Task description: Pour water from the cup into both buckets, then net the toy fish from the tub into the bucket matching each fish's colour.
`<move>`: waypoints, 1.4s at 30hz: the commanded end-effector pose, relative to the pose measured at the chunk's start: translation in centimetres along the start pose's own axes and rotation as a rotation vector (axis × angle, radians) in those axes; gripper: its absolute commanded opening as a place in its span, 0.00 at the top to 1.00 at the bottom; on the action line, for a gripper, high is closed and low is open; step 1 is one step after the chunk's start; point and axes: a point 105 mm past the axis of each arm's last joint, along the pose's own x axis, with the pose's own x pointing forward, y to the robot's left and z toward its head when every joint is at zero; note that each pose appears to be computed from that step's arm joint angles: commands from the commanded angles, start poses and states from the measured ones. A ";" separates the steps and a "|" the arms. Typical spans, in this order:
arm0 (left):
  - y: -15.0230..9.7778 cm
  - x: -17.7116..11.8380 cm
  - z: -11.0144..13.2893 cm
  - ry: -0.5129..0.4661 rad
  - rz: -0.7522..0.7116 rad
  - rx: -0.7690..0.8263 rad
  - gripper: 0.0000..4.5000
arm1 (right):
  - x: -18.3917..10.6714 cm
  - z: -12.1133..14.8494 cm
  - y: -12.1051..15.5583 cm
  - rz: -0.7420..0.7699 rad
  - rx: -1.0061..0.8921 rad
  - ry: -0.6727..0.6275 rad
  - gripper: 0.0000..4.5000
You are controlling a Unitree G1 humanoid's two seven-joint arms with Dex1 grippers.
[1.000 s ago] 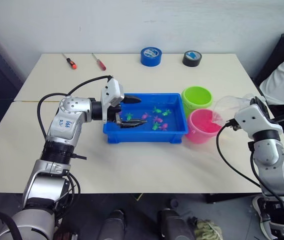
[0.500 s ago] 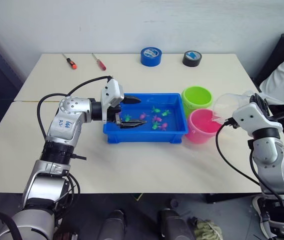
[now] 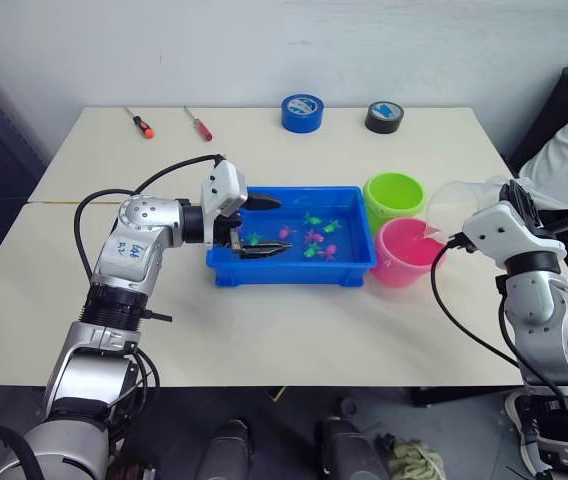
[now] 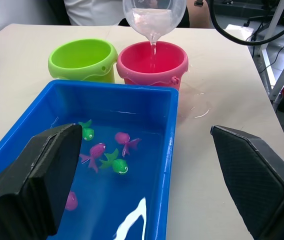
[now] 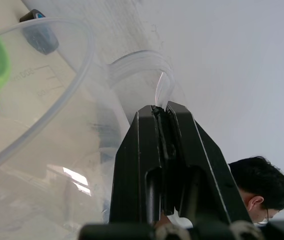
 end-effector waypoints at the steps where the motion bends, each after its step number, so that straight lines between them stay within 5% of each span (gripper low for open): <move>1: 0.1 -0.5 1.2 -0.026 0.011 0.045 0.00 | 0.4 1.0 -1.5 -0.057 -0.034 -0.047 0.99; 6: 0.1 -0.5 1.2 -0.025 0.011 0.045 0.00 | 0.4 0.8 -1.3 -0.044 -0.021 -0.032 0.99; 17: 0.2 -0.9 1.1 -0.023 0.014 0.028 0.00 | 1.0 -1.3 -0.8 -0.040 0.378 0.157 0.99; 32: 2.8 -2.7 1.5 -0.035 0.133 0.010 0.00 | 5.7 0.2 -1.9 -0.107 0.440 0.113 0.99; 42: 4.6 -5.1 1.3 0.001 0.224 0.007 0.00 | 8.8 1.8 0.2 -0.112 0.352 0.084 0.99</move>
